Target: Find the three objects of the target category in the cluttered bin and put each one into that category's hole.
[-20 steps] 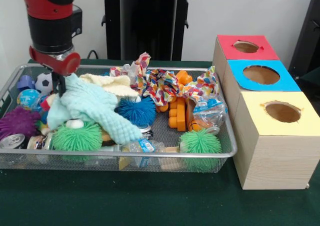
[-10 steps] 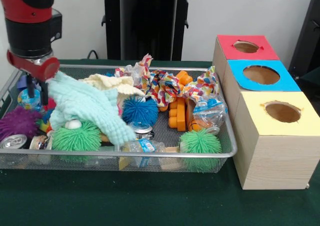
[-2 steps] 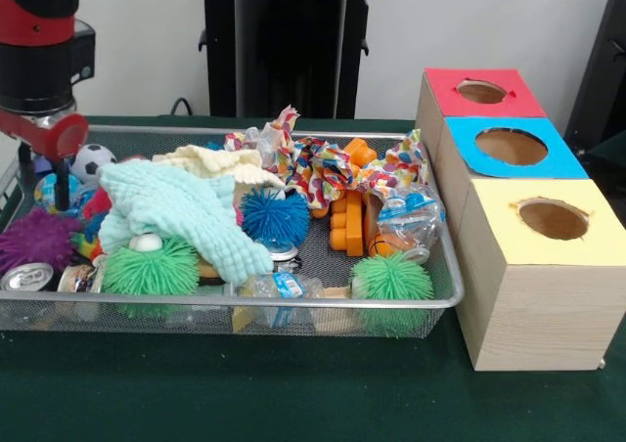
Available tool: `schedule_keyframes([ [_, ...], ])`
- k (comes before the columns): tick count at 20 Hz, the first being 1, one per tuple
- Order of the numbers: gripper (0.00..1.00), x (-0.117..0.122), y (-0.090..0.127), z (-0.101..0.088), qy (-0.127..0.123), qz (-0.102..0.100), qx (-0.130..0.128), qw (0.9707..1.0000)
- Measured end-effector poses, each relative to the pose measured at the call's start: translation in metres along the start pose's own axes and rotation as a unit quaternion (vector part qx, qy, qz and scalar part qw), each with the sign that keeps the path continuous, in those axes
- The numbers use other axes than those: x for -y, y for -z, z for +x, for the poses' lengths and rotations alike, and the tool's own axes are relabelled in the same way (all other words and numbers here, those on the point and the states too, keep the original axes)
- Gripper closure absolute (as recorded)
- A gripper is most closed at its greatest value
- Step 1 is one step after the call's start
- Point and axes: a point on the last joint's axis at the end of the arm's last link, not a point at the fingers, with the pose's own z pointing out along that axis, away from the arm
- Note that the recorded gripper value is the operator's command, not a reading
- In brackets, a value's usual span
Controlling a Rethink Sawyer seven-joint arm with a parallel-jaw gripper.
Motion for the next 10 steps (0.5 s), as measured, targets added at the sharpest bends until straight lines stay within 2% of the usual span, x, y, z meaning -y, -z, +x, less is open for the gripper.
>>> schedule_keyframes([
  [10,0.0,-0.006,0.0016,0.0,0.008,0.002,0.002,1.0],
])
